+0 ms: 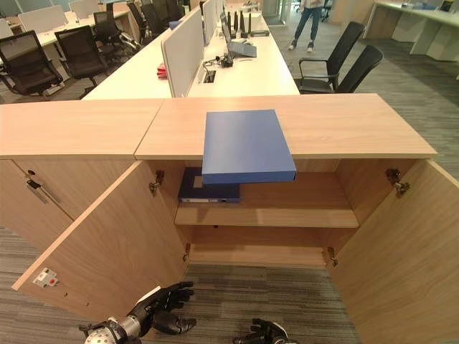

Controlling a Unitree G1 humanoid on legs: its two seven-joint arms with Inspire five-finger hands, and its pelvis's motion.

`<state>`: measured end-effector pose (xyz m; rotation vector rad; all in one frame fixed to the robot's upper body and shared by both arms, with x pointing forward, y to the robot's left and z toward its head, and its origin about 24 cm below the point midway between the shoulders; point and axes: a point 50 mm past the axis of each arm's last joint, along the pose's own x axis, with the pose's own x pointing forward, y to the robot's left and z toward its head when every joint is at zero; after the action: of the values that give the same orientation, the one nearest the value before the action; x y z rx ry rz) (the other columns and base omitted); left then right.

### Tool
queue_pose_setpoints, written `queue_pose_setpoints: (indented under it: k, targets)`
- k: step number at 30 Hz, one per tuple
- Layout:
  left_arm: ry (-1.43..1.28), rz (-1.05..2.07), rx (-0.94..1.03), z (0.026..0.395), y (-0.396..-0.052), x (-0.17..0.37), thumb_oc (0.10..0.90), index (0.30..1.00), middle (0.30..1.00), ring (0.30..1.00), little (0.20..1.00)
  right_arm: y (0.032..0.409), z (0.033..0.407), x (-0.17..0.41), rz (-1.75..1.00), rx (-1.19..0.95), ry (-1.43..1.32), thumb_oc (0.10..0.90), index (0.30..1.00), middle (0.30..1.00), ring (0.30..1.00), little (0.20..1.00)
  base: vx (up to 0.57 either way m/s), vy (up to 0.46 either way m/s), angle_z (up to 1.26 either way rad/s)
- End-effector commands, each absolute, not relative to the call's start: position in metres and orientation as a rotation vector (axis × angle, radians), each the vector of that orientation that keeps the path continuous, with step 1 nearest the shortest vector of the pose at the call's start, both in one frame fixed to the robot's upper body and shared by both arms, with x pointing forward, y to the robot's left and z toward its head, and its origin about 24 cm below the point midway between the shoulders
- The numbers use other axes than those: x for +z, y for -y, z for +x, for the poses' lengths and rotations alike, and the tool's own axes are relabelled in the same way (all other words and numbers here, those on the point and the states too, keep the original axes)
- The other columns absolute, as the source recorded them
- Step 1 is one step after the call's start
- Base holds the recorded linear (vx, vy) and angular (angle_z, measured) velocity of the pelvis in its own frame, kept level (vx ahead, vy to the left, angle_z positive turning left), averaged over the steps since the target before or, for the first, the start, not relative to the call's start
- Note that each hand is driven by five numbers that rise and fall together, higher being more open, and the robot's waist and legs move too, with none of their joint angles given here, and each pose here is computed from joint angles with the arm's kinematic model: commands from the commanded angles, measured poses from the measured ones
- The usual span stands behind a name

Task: Put the empty folder in the office cabinet

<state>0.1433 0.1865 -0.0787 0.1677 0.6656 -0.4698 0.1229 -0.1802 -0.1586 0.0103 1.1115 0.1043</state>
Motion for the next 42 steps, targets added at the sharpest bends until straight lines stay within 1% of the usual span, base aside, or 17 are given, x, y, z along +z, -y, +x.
queue_pose_setpoints:
  k: [1, 5, 7, 8, 9, 14, 18, 20, 25, 31, 35, 37, 40, 42]
  targets:
    - [-0.445, 0.218, -0.457, 0.177, -0.191, -0.043, 0.8, 0.9, 0.9, 0.9, 0.9, 0.156, 0.18, -0.136, -0.002, 0.227, -0.924, 0.8, 0.9, 0.9, 0.9, 0.9, 0.15, -0.606, -0.58]
    - [-0.465, 0.208, -0.393, 0.172, -0.202, -0.045, 0.8, 0.9, 0.9, 0.9, 0.9, 0.157, 0.176, -0.138, -0.056, 0.262, -0.938, 0.8, 0.9, 0.9, 0.9, 0.9, 0.15, -0.528, -0.44]
    - [-0.513, 0.159, -0.319, 0.162, -0.212, -0.053, 0.8, 0.9, 0.9, 0.9, 0.9, 0.169, 0.171, -0.139, -0.125, 0.27, -0.957, 0.8, 0.9, 0.9, 0.9, 0.9, 0.24, -0.809, -0.08]
    - [-0.553, 0.142, -0.272, 0.156, -0.216, -0.06, 0.8, 0.9, 0.9, 0.9, 0.9, 0.181, 0.165, -0.142, -0.152, 0.24, -0.99, 0.8, 0.9, 0.9, 0.9, 0.9, 0.15, -0.467, 0.01]
    - [-0.553, 0.141, -0.272, 0.156, -0.215, -0.06, 0.8, 0.9, 0.9, 0.9, 0.9, 0.181, 0.165, -0.142, -0.154, 0.24, -0.99, 0.8, 0.9, 0.9, 0.9, 0.9, 0.12, -0.421, 0.0]
    - [-0.588, 0.115, -0.228, 0.151, -0.217, -0.067, 0.8, 0.9, 0.9, 0.9, 0.9, 0.205, 0.156, -0.145, -0.172, 0.144, -1.051, 0.8, 0.9, 0.9, 0.9, 0.9, 0.06, -0.258, 0.01]
    - [-0.594, 0.087, -0.174, 0.146, -0.224, -0.067, 0.8, 0.9, 0.9, 0.9, 0.9, 0.213, 0.144, -0.149, -0.172, 0.114, -1.106, 0.8, 0.9, 0.9, 0.9, 0.9, 0.04, -0.108, 0.03]
    - [-0.585, 0.105, -0.14, 0.146, -0.231, -0.064, 0.8, 0.9, 0.9, 0.9, 0.9, 0.213, 0.14, -0.151, -0.137, 0.075, -1.115, 0.8, 0.9, 0.9, 0.9, 0.9, 0.03, -0.036, 0.12]
    - [-0.568, 0.126, -0.101, 0.149, -0.238, -0.06, 0.8, 0.9, 0.9, 0.9, 0.9, 0.209, 0.135, -0.154, -0.095, 0.039, -1.123, 0.8, 0.9, 0.9, 0.9, 0.9, 0.02, -0.026, 0.09]
    - [-0.502, 0.135, 0.046, 0.148, -0.254, -0.047, 0.8, 0.9, 0.9, 0.9, 0.9, 0.199, 0.125, -0.159, -0.057, 0.014, -1.161, 0.8, 0.9, 0.9, 0.9, 0.9, 0.02, 0.039, 0.14]
    - [-0.343, 0.139, 0.207, 0.153, -0.275, -0.016, 0.8, 0.9, 0.9, 0.9, 0.9, 0.191, 0.12, -0.162, 0.0, -0.004, -1.181, 0.8, 0.9, 0.9, 0.9, 0.9, 0.0, 0.026, 0.02]
    - [-0.191, 0.237, 0.32, 0.158, -0.29, 0.017, 0.8, 0.9, 0.9, 0.9, 0.9, 0.185, 0.117, -0.164, 0.028, -0.014, -1.192, 0.8, 0.9, 0.9, 0.9, 0.9, 0.0, 0.006, -0.02]
    - [0.053, 0.362, 0.494, 0.165, -0.303, 0.063, 0.8, 0.9, 0.9, 0.9, 0.9, 0.177, 0.113, -0.166, 0.067, -0.026, -1.199, 0.8, 0.9, 0.9, 0.9, 0.9, 0.01, -0.007, 0.08]
    - [0.239, 0.501, 0.583, 0.172, -0.308, 0.101, 0.8, 0.9, 0.9, 0.9, 0.9, 0.172, 0.112, -0.167, 0.084, -0.035, -1.2, 0.8, 0.9, 0.9, 0.9, 0.9, 0.02, -0.01, 0.04]
